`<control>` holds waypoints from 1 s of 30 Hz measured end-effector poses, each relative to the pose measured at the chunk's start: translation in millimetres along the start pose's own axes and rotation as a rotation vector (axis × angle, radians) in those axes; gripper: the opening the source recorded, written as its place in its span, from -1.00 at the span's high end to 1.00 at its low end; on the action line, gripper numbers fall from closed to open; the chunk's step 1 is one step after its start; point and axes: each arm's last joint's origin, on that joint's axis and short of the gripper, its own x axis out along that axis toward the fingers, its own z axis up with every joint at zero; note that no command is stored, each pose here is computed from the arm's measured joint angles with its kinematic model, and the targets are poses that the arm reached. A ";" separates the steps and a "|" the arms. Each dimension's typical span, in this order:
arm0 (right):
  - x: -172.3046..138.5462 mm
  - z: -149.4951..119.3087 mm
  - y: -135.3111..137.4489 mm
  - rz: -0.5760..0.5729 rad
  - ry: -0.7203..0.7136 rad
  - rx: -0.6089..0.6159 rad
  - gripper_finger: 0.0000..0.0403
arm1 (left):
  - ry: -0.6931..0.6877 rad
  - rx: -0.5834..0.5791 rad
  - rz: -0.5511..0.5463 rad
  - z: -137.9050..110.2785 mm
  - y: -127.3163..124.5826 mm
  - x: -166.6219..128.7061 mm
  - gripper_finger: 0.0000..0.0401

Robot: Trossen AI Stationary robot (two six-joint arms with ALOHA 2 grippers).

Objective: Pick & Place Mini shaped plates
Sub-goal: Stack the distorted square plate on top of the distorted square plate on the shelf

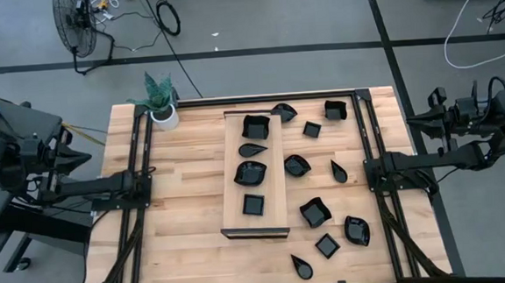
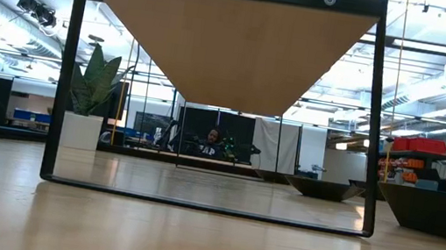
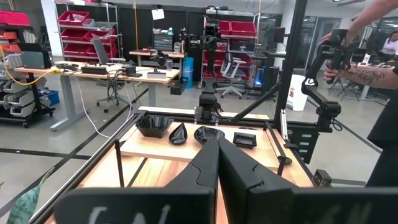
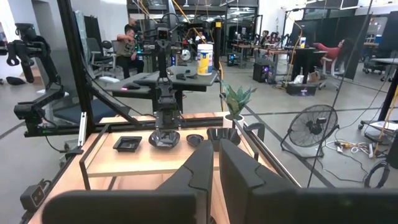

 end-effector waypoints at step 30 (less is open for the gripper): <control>9.5 -7.0 3.0 -0.305 0.045 -0.011 0.83 | 0.000 0.000 0.001 0.0 0.0 0.0 0.93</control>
